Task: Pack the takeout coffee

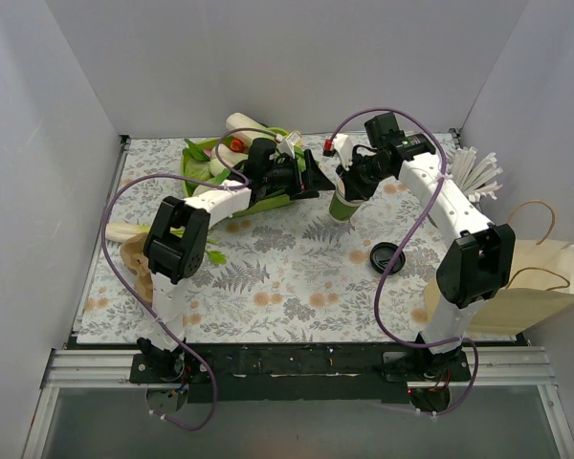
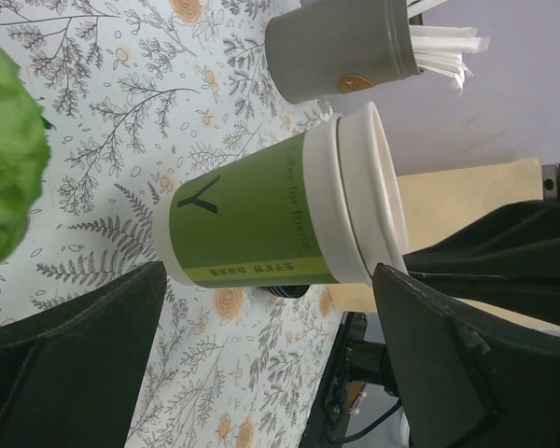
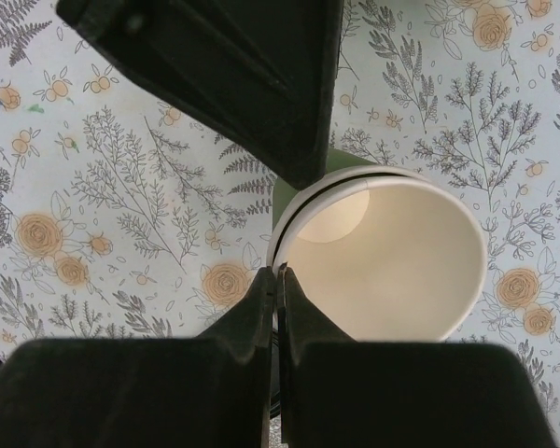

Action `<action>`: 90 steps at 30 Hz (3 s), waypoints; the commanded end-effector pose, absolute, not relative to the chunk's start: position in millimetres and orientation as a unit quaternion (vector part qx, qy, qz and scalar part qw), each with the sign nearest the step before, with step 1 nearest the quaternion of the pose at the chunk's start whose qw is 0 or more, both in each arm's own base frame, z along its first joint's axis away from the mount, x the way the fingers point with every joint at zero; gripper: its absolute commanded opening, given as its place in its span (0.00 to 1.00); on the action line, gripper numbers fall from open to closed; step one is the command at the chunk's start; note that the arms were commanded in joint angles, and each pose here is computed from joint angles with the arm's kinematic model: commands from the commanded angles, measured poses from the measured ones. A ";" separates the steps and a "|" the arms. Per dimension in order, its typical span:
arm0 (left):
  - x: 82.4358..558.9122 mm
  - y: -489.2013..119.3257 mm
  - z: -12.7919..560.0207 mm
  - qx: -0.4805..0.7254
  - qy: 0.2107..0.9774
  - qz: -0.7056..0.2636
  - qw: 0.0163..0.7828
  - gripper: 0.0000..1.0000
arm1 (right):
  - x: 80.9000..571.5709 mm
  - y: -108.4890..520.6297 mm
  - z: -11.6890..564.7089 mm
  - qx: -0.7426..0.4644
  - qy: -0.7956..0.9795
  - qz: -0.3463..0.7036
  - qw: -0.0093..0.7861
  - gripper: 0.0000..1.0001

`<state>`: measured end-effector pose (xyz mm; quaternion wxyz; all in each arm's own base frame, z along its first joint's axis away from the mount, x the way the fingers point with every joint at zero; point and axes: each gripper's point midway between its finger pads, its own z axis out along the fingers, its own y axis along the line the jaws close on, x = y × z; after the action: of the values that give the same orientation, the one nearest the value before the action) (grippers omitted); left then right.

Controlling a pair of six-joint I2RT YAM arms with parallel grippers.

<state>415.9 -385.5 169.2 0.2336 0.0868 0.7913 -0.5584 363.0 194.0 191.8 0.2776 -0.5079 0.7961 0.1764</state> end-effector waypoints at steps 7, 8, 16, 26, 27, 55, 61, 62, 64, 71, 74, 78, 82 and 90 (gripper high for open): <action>422.1 -396.6 194.9 0.095 0.769 -0.582 0.246 0.94 | 365.8 198.3 211.0 -0.507 0.784 0.177 0.310 0.01; 421.9 -397.1 193.4 0.093 0.770 -0.582 0.245 0.94 | 366.4 198.5 210.4 -0.507 0.784 0.178 0.309 0.01; 419.4 -400.9 184.4 0.086 0.778 -0.576 0.236 0.94 | 375.3 206.7 215.3 -0.506 0.780 0.186 0.317 0.01; 422.2 -403.5 176.5 0.081 0.780 -0.576 0.231 0.93 | 379.7 208.0 215.3 -0.506 0.781 0.183 0.318 0.01; 423.0 -403.5 174.5 0.078 0.781 -0.575 0.230 0.93 | 379.1 208.7 215.7 -0.506 0.780 0.184 0.318 0.01; 449.0 -404.1 130.2 0.073 0.817 -0.512 0.255 0.93 | 422.0 209.7 209.5 -0.508 0.747 0.120 0.411 0.01; 452.3 -404.1 126.6 0.071 0.820 -0.507 0.258 0.93 | 419.3 210.1 219.9 -0.509 0.746 0.124 0.411 0.01; 452.2 -404.6 125.5 0.071 0.820 -0.505 0.258 0.93 | 418.3 210.8 222.4 -0.509 0.745 0.125 0.412 0.01; 453.5 -404.3 125.0 0.071 0.821 -0.503 0.260 0.93 | 415.6 213.5 227.1 -0.509 0.744 0.128 0.414 0.01; 455.8 -401.6 121.3 0.067 0.826 -0.494 0.264 0.93 | 404.7 217.0 244.9 -0.505 0.742 0.138 0.419 0.01; 455.6 -401.2 119.9 0.067 0.828 -0.490 0.265 0.93 | 402.6 216.7 250.3 -0.502 0.742 0.140 0.421 0.01; 455.0 -401.0 120.2 0.069 0.828 -0.490 0.264 0.93 | 401.3 217.2 252.5 -0.498 0.745 0.141 0.422 0.01; 455.3 -403.2 131.8 0.073 0.821 -0.499 0.269 0.93 | 404.3 211.6 239.0 -0.495 0.749 0.124 0.423 0.01; 449.6 -384.6 172.4 0.062 0.823 -0.492 0.277 0.93 | 402.4 203.5 227.0 -0.500 0.752 0.107 0.416 0.01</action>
<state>447.0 -404.4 124.4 0.2481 0.0715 0.8244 -0.5037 402.0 204.1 215.7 0.3943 -0.4979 0.7637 0.1161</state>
